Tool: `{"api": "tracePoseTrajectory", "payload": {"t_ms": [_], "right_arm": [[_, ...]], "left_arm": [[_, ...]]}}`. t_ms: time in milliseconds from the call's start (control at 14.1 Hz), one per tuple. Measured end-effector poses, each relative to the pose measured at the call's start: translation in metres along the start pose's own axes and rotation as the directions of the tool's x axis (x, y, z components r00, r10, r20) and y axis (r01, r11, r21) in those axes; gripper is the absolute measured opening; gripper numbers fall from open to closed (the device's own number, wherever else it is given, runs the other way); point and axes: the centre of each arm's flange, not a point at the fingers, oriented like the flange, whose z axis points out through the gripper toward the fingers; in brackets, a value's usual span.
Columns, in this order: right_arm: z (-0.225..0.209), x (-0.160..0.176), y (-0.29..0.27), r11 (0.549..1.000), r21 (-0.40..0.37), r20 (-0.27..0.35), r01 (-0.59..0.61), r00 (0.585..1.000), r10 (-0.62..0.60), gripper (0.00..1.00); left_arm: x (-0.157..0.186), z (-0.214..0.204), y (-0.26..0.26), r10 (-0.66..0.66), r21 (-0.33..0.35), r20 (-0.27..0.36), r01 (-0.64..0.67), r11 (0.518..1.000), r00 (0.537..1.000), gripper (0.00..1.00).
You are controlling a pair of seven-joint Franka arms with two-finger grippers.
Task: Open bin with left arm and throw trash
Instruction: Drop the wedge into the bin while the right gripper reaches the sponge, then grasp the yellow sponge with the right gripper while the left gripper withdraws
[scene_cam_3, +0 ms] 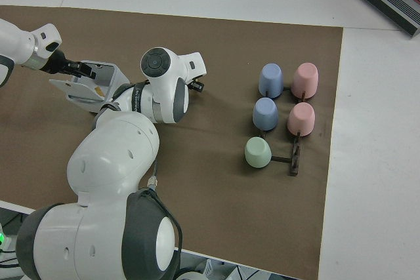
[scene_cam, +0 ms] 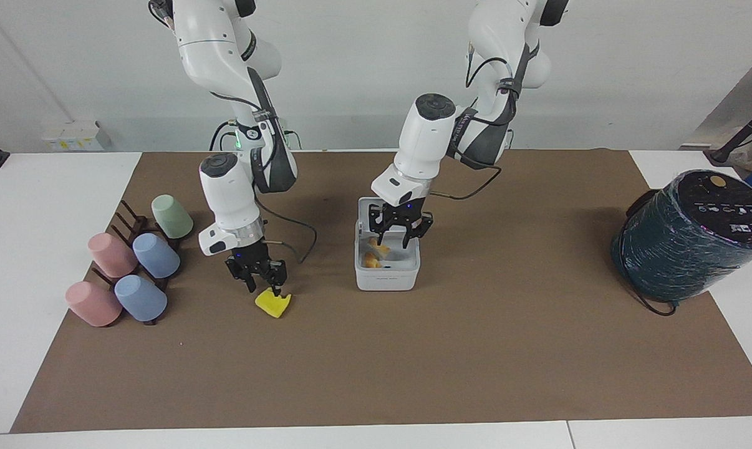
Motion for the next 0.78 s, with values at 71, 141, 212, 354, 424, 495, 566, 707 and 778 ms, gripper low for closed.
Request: {"api": "tracePoseTrajectory", "payload": {"t_ms": [71,141,212,354,424,495,566,707,778], "right_arm": [[0.002,-0.004,0.001,1.0,-0.001,0.003,0.024,1.0,-0.024,0.45],[0.003,-0.006,0.001,0.999,-0.002,0.006,0.039,0.999,-0.039,0.32],[0.002,-0.006,0.001,0.999,-0.001,0.005,0.043,0.999,-0.043,0.2],[-0.001,-0.005,0.0,0.999,0.004,-0.003,0.032,0.999,-0.032,0.01],[-0.004,-0.005,-0.003,1.0,0.01,-0.009,0.001,1.0,-0.001,0.01],[-0.009,-0.005,-0.012,0.999,0.02,-0.015,-0.047,0.999,0.047,0.01],[-0.016,-0.008,-0.026,0.994,0.035,-0.02,-0.106,0.994,0.107,0.01],[-0.037,-0.021,-0.07,0.963,0.073,-0.006,-0.259,0.966,0.26,0.01],[-0.049,-0.027,-0.095,0.938,0.081,0.016,-0.337,0.941,0.337,0.01]], "left_arm": [[0.003,-0.004,0.001,-0.001,-0.004,-0.007,0.001,1.0,1.0,0.87],[0.007,-0.01,0.001,-0.006,-0.006,-0.014,0.006,1.0,1.0,0.98],[0.013,-0.018,-0.001,-0.012,0.0,-0.01,0.012,1.0,1.0,0.99],[0.032,-0.044,-0.015,-0.045,0.036,0.025,0.044,0.998,0.999,0.97],[0.044,-0.061,-0.032,-0.067,0.059,0.047,0.064,0.996,0.997,0.95],[0.056,-0.076,-0.053,-0.077,0.079,0.067,0.072,0.994,0.995,0.94],[0.067,-0.09,-0.076,-0.073,0.097,0.089,0.065,0.993,0.993,0.94],[0.084,-0.113,-0.131,-0.041,0.124,0.138,0.024,0.992,0.99,0.93],[0.09,-0.12,-0.162,-0.027,0.134,0.166,0.004,0.991,0.986,0.93]]}}
